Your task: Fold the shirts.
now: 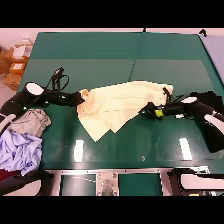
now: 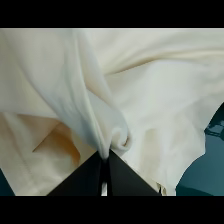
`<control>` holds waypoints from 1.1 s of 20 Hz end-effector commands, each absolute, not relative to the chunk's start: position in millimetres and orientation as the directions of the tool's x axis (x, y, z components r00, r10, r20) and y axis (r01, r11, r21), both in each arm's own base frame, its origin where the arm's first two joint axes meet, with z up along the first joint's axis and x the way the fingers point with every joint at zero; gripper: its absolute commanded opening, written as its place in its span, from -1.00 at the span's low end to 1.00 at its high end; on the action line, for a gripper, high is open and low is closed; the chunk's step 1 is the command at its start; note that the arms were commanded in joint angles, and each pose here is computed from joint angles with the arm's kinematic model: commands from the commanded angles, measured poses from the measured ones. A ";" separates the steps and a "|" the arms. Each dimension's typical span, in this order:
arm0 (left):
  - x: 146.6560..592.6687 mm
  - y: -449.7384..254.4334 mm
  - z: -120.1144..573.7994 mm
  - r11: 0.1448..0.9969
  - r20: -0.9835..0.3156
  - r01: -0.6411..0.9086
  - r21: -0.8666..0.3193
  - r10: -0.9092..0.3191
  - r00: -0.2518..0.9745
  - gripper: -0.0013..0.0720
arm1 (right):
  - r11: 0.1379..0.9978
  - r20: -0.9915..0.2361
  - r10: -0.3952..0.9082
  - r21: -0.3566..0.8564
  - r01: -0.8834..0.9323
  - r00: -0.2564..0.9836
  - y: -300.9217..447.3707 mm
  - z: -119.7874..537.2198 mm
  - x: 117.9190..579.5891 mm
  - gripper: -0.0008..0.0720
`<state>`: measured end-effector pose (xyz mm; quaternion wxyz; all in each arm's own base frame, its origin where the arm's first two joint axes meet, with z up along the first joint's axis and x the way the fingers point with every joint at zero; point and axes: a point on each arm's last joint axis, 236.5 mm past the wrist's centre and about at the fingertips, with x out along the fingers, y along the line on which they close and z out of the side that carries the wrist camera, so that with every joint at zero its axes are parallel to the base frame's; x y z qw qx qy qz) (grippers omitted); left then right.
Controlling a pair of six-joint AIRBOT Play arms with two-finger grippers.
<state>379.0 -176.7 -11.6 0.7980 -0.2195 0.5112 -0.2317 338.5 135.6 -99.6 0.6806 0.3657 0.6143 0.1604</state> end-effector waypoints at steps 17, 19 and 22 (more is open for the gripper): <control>366.3 -151.2 450.6 0.834 -0.035 0.551 -0.017 -0.551 0.834 -0.89 | 0.875 -0.018 0.442 0.226 -0.427 0.897 53.3 470.8 342.2 -0.94; 310.8 -147.1 532.2 0.828 0.130 0.554 0.085 -0.561 0.818 -0.89 | 0.924 0.158 0.358 0.079 -0.373 0.920 52.3 546.6 283.8 -0.93; 239.8 -143.3 593.0 0.817 0.258 0.555 0.157 -0.576 0.775 -0.89 | 0.970 0.349 0.236 -0.035 -0.240 0.907 51.7 607.0 221.4 -0.93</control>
